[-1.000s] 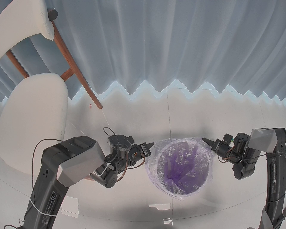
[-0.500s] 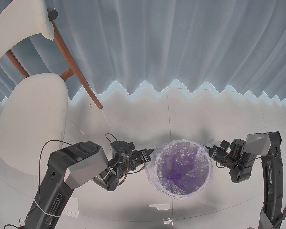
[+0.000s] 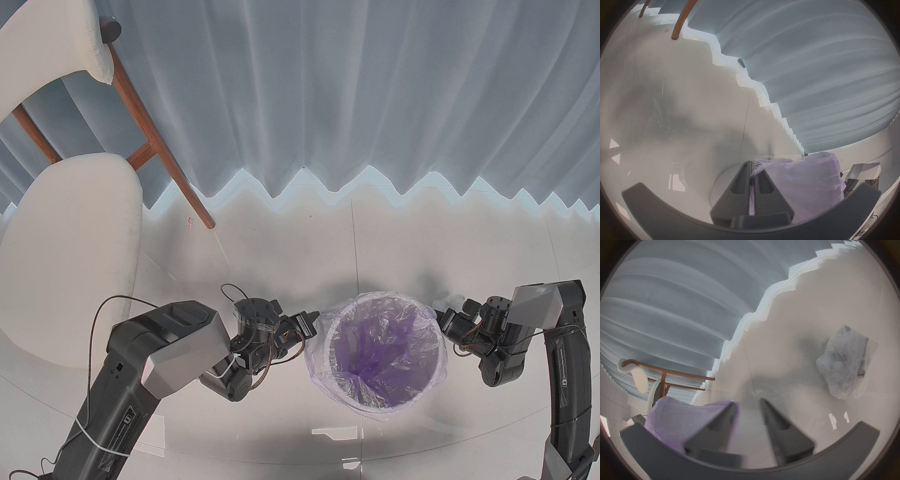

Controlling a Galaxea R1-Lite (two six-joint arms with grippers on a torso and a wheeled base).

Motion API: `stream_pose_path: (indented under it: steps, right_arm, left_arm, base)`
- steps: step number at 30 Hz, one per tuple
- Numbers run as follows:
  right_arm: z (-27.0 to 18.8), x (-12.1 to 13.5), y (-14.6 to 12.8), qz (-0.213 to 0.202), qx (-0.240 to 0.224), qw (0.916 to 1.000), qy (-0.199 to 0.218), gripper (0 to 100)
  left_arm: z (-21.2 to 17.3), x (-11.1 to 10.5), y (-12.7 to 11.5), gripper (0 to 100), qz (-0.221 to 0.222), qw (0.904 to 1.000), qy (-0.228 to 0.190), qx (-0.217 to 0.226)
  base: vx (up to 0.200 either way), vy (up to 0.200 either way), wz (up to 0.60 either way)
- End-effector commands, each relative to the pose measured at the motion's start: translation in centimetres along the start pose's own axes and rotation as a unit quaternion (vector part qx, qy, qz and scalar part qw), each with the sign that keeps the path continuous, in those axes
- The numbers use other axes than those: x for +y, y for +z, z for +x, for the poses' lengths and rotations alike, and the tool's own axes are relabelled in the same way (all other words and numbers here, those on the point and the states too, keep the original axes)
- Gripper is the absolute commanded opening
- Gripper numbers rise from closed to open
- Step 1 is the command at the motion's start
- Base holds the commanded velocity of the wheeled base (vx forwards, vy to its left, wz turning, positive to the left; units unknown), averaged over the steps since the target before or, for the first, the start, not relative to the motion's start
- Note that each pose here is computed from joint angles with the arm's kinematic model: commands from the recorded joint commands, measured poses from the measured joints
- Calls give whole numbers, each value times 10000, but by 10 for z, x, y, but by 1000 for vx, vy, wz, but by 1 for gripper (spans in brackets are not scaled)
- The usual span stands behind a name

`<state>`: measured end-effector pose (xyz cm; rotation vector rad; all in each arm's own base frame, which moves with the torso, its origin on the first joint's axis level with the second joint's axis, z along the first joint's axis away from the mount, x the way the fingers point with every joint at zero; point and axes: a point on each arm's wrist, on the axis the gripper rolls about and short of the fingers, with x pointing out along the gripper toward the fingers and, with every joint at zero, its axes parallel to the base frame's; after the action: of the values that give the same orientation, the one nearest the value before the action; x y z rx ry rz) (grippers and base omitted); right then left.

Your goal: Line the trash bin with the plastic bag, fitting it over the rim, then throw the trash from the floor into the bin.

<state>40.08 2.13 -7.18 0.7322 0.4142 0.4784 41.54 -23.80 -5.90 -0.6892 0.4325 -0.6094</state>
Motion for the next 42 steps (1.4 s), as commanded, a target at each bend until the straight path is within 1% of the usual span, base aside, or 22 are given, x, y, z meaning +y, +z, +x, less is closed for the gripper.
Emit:
stream_pose_path:
  steps: [1,3,4,5,6,7,10,16,20,21,23,25,27,28,29,30,31,34,37,38,39,42]
  right_arm:
    - [-7,11,14,125,-276,9995,-53,100]
    - [-17,15,23,347,-380,9986,-106,100]
    - [-31,24,36,605,-516,9968,-114,100]
    - [-40,29,44,748,-606,9953,-101,100]
    - [-42,30,45,788,-618,9949,-109,100]
    - [-52,34,52,933,-707,9930,-128,100]
    - [-70,40,56,1002,-757,9918,-248,100]
    - [-103,56,52,982,-717,9914,-484,100]
    - [-116,63,47,913,-670,9918,-593,100]
    - [-118,65,47,860,-672,9922,-603,100]
    - [-125,72,48,753,-691,9930,-597,100]
    - [-133,79,49,677,-733,9933,-590,100]
    - [-139,85,51,628,-782,9933,-577,100]
    - [-146,91,54,596,-858,9929,-569,100]
    - [-146,91,54,596,-858,9929,-569,100]
    - [-158,99,57,533,-984,9921,-566,100]
    - [-162,101,58,523,-1015,9918,-569,100]
    - [-178,109,59,478,-1139,9905,-609,100]
    - [-197,122,50,498,-1159,9899,-652,100]
    - [-197,122,50,498,-1159,9899,-652,100]
    - [-205,130,47,455,-1180,9900,-624,100]
    - [-211,136,45,407,-1212,9900,-598,100]
  left_arm:
    - [-1,-9,8,0,-9,9997,27,-255]
    - [-4,-14,16,0,-6,9992,5,-412]
    - [-11,-19,22,0,-3,9988,-25,-499]
    - [-17,-22,29,0,2,9984,-40,-559]
    - [-19,-22,30,0,-5,9984,-40,-569]
    - [-28,-27,35,0,-35,9980,-68,-629]
    - [-47,-34,35,0,-157,9979,-86,-617]
    - [-74,-38,28,0,-173,9980,-76,-595]
    - [-79,-40,19,0,-180,9990,-67,-401]
    - [-78,-40,18,100,-183,9990,-94,-395]
    - [-72,-40,18,100,-177,9986,-120,-476]
    - [-69,-32,11,100,-197,9987,20,-476]
    - [-69,-26,10,100,-214,9981,176,-558]
    - [-71,-23,11,100,-233,9970,305,-666]
    - [-71,-23,11,100,-233,9970,305,-666]
    - [-80,-15,14,100,-265,9956,470,-768]
    - [-83,-13,14,100,-277,9953,534,-757]
    - [-96,-18,18,100,-249,9951,639,-716]
    - [-118,-26,1,100,-239,9959,826,-295]
    - [-118,-26,1,100,-239,9959,826,-295]
    - [-126,-32,-7,100,-165,9961,859,-94]
    - [-127,-34,-14,100,-87,9964,848,20]
  base:
    - [0,0,0]
    - [0,0,0]
    - [0,0,0]
    - [0,0,0]
    - [0,0,0]
    - [0,0,0]
    - [0,0,0]
    - [0,0,0]
    - [0,0,0]
    - [0,0,0]
    - [0,0,0]
    - [0,0,0]
    - [0,0,0]
    - [0,0,0]
    - [0,0,0]
    - [0,0,0]
    - [0,0,0]
    - [0,0,0]
    - [0,0,0]
    - [0,0,0]
    - [0,0,0]
    - [0,0,0]
